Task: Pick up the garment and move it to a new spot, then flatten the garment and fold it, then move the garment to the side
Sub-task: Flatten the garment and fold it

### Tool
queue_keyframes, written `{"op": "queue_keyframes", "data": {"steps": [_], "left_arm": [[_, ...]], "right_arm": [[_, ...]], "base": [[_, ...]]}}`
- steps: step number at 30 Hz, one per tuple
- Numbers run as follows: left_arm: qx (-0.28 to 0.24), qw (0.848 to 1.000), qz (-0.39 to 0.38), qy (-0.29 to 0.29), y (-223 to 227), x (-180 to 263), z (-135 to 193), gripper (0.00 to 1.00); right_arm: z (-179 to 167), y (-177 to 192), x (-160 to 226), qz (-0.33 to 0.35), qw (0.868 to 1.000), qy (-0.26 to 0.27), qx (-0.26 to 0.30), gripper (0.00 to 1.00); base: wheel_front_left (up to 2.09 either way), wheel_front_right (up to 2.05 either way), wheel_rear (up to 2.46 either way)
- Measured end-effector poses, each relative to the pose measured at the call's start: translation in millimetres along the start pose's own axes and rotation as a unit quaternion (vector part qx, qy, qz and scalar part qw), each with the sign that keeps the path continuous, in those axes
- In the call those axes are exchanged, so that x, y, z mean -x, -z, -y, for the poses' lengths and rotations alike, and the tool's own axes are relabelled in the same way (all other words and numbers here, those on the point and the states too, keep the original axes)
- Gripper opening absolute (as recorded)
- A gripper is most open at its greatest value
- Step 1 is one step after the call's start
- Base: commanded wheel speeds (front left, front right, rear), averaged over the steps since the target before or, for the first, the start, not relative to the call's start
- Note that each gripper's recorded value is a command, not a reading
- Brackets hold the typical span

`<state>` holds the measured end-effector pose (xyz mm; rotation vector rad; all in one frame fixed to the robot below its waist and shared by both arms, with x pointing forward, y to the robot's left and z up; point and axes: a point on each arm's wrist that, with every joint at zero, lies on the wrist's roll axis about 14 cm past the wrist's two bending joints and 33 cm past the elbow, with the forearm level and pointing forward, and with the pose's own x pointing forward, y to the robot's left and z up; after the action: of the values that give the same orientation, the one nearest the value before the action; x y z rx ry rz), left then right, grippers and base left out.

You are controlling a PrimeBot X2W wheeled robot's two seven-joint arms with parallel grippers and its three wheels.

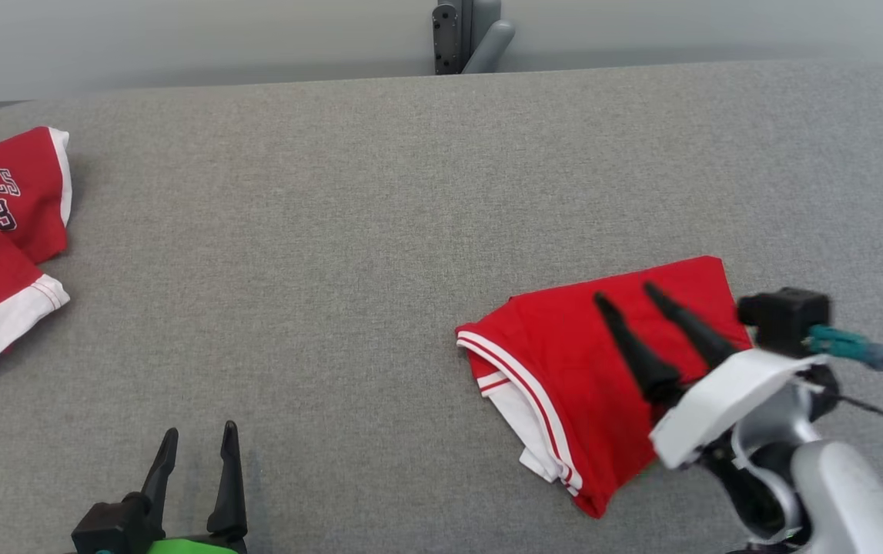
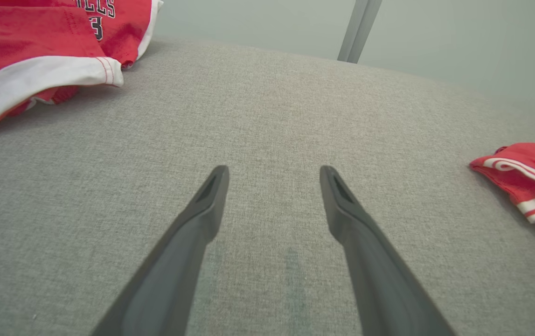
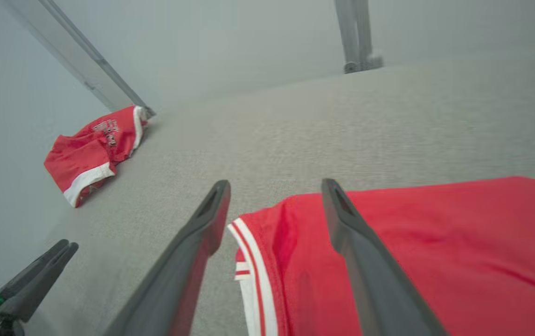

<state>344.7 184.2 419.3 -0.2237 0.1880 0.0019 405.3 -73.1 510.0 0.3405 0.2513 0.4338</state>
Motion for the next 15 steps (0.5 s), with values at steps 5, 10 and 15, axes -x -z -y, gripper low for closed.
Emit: {"op": "queue_keyframes", "data": {"steps": [5,10,15], "left_arm": [[0.008,1.0,0.001,0.001,-0.2,0.4,1.8,1.0],[0.016,1.0,0.002,0.001,-0.2,2.1,2.8,1.0],[0.02,1.0,0.001,0.001,0.8,4.1,3.6,1.0]], "right_arm": [[62.3,-52.7,23.7,0.085,0.99,0.085,0.067,1.0],[77.6,-25.5,31.6,0.06,0.989,0.092,0.094,1.0],[85.9,6.7,35.3,0.031,0.985,0.084,0.146,1.0]], "base": [[0.0,0.0,0.0],[0.0,0.0,0.0],[0.0,0.0,0.0]]}}
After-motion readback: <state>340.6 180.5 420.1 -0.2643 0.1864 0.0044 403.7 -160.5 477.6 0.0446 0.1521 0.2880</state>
